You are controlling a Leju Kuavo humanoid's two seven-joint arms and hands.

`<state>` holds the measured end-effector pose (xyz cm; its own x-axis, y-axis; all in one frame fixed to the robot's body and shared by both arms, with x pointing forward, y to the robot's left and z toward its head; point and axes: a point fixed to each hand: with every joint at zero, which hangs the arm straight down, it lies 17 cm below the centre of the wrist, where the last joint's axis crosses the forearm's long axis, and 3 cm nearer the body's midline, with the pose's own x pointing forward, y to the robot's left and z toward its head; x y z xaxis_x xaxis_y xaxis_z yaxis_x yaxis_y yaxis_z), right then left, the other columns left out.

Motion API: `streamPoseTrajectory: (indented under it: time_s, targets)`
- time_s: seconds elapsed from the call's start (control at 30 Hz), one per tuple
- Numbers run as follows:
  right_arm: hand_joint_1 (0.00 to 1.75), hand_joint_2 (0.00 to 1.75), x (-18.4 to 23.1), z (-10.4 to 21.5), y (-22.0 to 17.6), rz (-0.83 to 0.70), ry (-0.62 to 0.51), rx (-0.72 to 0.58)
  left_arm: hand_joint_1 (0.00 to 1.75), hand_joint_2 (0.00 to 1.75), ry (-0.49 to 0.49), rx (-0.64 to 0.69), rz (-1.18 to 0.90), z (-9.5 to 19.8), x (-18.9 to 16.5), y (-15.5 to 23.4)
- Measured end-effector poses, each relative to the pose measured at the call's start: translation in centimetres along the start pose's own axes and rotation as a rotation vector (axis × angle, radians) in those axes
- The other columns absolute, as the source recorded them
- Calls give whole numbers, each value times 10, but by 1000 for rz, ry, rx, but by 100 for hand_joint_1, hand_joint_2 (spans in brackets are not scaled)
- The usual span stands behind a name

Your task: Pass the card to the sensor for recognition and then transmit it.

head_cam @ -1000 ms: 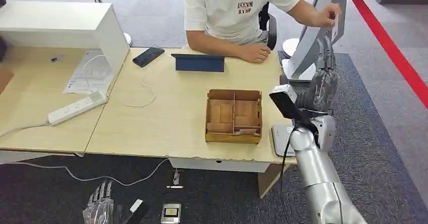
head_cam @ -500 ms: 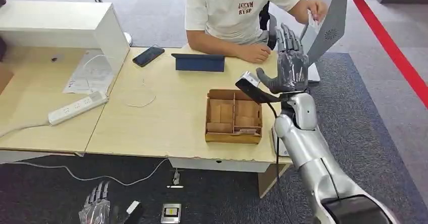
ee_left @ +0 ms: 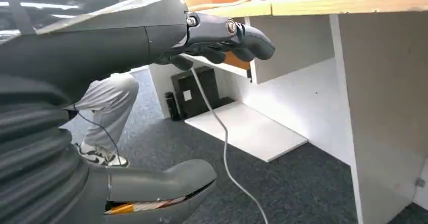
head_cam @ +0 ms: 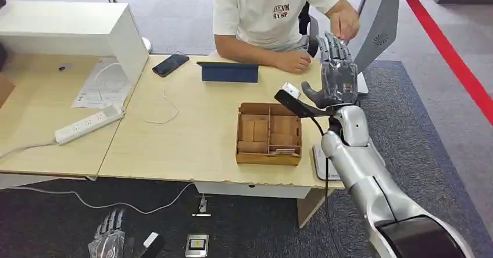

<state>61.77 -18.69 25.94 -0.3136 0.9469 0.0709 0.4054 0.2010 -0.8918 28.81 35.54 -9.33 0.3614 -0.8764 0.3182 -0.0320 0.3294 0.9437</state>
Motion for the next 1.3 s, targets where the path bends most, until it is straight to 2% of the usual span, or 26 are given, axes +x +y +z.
streamPoseTrajectory:
  time_s: [0.5, 0.53, 0.57, 0.6, 1.0, 1.13, 1.3]
  targets:
    - [2, 175, -49, -8, -23, 105, 43, -21, 0, 175, -47, -9, -18, -1, -2, -1]
    - [38, 175, -51, -9, -24, 109, 45, -24, 0, 175, -50, -10, -18, -1, -2, -1]
    - [147, 175, -53, -9, -26, 112, 46, -26, 0, 175, -53, -11, -19, -1, -2, -1]
    - [175, 175, -56, -10, -28, 114, 50, -28, 0, 175, -56, -12, -19, 0, -1, -1]
    - [175, 175, -65, -11, -34, 118, 48, -35, 0, 175, -45, -16, -23, 0, -5, -2]
    - [164, 175, -63, -11, -33, 117, 42, -34, 0, 175, -34, -18, -24, -1, -5, -3]
    - [162, 175, -54, -13, -31, 108, 27, -33, 0, 175, -34, -20, -24, -2, -2, -4]
